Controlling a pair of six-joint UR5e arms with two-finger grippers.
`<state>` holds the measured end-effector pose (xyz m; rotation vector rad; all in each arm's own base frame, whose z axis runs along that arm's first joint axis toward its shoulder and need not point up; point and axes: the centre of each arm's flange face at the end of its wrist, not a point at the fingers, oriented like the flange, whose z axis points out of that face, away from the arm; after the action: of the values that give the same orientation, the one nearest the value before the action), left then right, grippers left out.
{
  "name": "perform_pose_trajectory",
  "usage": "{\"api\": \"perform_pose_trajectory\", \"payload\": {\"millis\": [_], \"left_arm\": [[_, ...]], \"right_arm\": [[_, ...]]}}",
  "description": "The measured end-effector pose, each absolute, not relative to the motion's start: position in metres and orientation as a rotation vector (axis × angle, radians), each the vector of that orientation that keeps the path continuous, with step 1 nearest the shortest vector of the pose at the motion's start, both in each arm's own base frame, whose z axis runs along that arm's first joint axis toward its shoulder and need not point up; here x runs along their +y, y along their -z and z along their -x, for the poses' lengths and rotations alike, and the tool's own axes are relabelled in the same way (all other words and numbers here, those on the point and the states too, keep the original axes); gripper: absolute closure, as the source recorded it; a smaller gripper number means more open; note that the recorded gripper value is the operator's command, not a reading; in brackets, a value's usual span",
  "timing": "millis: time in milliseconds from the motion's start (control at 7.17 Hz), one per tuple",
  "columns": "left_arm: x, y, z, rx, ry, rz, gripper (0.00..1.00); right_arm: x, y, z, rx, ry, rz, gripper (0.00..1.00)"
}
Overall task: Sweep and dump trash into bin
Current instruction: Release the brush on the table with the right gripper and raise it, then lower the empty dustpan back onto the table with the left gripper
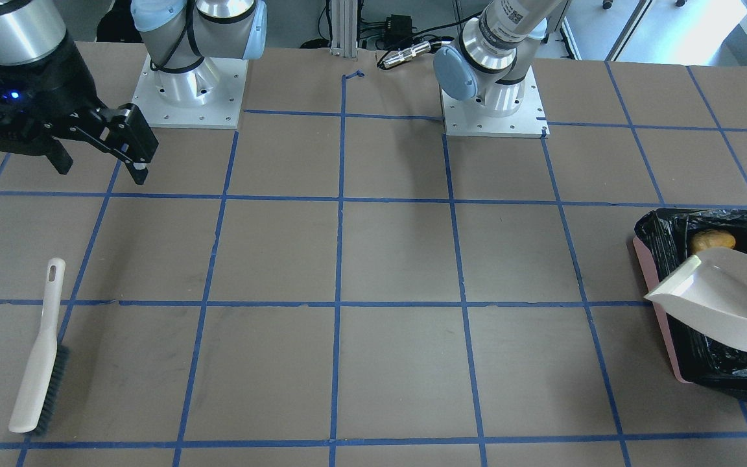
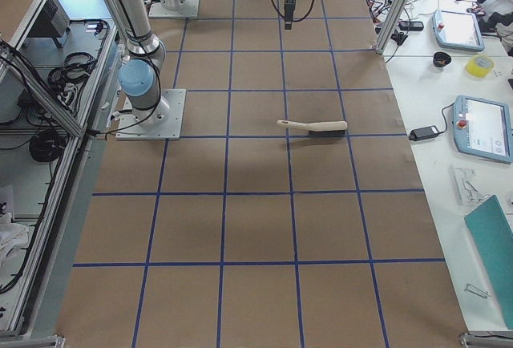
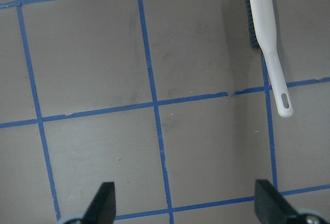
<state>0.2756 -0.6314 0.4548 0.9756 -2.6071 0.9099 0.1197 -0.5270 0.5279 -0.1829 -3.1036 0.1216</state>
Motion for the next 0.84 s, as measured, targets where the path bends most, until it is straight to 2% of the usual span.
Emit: {"api": "perform_pose_trajectory", "payload": {"millis": [139,418,837], "left_arm": [[-0.634,-0.452,-0.245,-2.626,-0.784,-1.125,1.00],[-0.637,-0.431,-0.190,-2.610,-0.559,-1.402,1.00],[-0.645,-0.362,-0.101,-2.554,-0.392,-1.836,1.00]], "right_arm": [[-0.531,-0.520,-0.130,-3.103,-0.186,0.108,0.01],[-0.545,-0.522,-0.123,-3.077,-0.379,-0.049,0.00],[-0.553,-0.528,-0.103,-3.059,-0.441,-0.040,0.00]]}}
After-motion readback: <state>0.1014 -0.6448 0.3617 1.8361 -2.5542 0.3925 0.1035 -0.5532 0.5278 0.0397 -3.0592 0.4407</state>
